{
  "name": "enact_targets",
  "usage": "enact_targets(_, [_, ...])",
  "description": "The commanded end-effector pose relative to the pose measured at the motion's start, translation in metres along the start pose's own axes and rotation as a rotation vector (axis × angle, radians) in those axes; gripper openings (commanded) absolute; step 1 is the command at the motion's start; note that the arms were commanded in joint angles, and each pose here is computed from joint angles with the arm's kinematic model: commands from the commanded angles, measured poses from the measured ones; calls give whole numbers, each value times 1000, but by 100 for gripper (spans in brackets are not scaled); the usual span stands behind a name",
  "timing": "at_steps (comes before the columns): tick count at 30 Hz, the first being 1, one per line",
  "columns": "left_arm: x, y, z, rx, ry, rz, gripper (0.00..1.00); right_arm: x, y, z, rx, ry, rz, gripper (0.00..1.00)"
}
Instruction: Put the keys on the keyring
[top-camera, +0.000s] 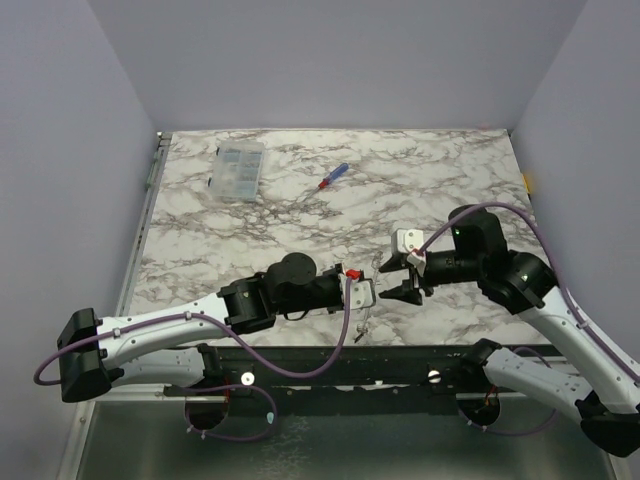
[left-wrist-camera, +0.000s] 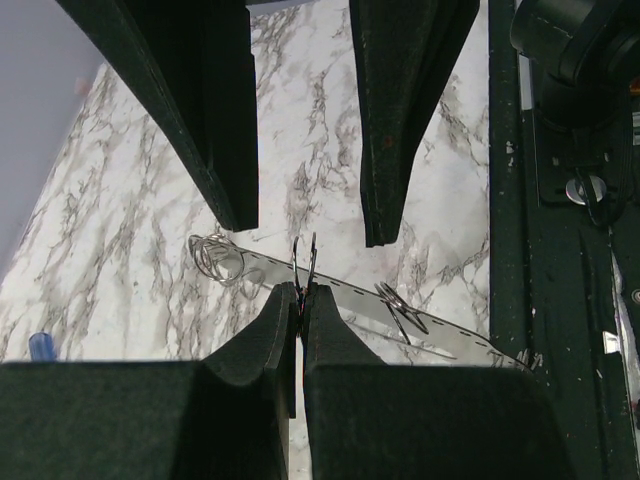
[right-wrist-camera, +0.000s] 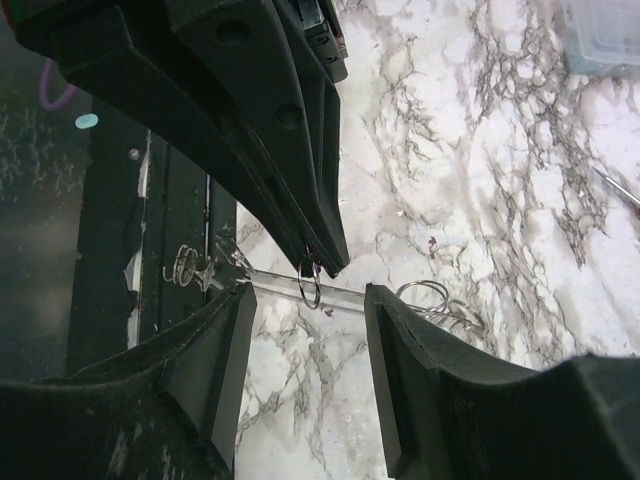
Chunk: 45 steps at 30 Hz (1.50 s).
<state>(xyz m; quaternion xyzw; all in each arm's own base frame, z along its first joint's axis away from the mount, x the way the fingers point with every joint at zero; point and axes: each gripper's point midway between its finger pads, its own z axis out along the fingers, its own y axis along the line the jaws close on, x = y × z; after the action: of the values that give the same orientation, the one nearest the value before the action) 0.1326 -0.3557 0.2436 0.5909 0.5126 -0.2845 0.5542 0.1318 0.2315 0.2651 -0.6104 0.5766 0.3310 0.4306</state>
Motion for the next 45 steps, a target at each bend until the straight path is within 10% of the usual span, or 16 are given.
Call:
enact_targets(1, [-20, 12, 1, -32, -42, 6, 0, -5, 4, 4, -42, -12, 10, 55])
enact_targets(24, [-14, 11, 2, -34, -29, 1, 0, 0, 0, 21, -78, -8, 31, 37])
enact_targets(32, [-16, 12, 1, -40, -33, -5, 0, 8, -2, 24, -73, 11, 32, 12])
enact_targets(45, [-20, 13, 0, -44, -38, -6, 0, 15, -4, 22, -39, 28, 17, 37])
